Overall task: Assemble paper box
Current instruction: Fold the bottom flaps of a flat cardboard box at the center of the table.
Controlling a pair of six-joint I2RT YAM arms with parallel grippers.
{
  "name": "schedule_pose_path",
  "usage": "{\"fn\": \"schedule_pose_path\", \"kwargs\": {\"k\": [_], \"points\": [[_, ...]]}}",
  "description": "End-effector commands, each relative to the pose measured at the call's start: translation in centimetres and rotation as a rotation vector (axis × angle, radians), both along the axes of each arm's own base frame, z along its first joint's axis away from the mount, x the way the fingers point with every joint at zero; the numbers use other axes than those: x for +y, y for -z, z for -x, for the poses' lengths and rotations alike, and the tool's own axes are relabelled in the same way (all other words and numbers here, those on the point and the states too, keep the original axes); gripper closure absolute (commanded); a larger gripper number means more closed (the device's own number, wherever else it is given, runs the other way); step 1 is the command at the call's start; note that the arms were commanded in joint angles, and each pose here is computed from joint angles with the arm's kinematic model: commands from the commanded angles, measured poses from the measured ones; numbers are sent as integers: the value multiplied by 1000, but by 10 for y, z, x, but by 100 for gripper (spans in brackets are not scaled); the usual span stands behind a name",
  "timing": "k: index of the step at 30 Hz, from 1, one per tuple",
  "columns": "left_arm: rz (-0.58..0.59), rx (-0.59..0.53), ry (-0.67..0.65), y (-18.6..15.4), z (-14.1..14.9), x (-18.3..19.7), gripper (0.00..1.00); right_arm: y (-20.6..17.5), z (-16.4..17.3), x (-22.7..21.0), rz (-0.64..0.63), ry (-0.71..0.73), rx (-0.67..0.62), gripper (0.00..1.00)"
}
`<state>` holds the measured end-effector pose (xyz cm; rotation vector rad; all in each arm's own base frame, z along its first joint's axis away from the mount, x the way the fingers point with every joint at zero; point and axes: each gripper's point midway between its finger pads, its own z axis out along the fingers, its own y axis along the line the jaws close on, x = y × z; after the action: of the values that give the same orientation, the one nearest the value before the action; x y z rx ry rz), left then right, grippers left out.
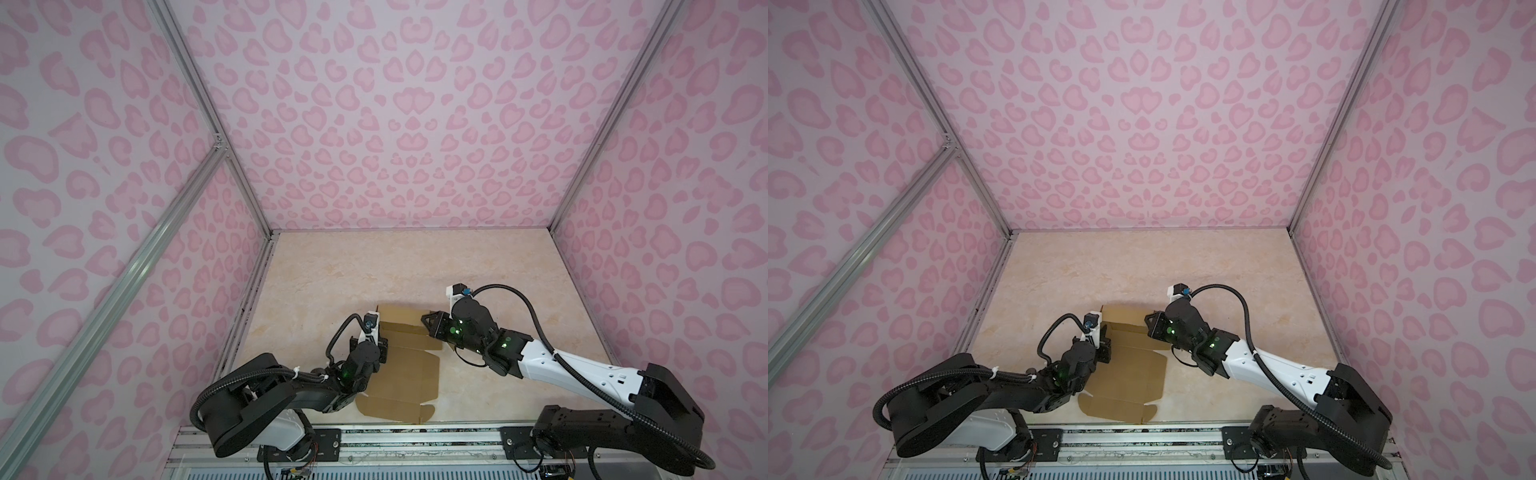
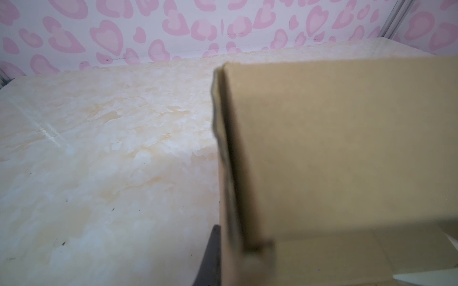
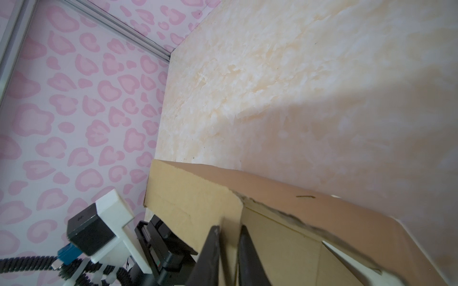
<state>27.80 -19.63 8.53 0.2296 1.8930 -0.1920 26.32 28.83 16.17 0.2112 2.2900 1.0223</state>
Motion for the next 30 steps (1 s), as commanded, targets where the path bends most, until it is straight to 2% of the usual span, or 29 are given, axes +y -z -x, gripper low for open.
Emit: {"fn": "schedule_pose_path", "kwargs": {"k": [1, 4, 6, 15, 19, 21, 26, 30], "points": [[57, -34, -13, -13, -3, -1, 96, 0, 1, -1, -3, 5, -3, 84], [81, -32, -36, -16, -4, 1, 96, 0, 1, -4, -5, 15, -7, 86], [102, -29, -38, -19, -3, 0, 96, -1, 1, -5, -8, 13, -6, 83], [196, -16, -95, -43, -1, 10, 98, -28, 9, -48, 31, 55, -83, 49], [212, 16, -142, -47, 0, 19, 97, -50, 20, -79, 67, 70, -165, 31], [227, 39, -159, -49, 0, 22, 97, -61, 28, -92, 86, 69, -215, 26], [271, 74, -167, -62, 2, 24, 97, -67, 47, -106, 108, 19, -254, 30], [299, 85, -164, -76, 6, 26, 97, -45, 60, -94, 72, -71, -226, 33]]}}
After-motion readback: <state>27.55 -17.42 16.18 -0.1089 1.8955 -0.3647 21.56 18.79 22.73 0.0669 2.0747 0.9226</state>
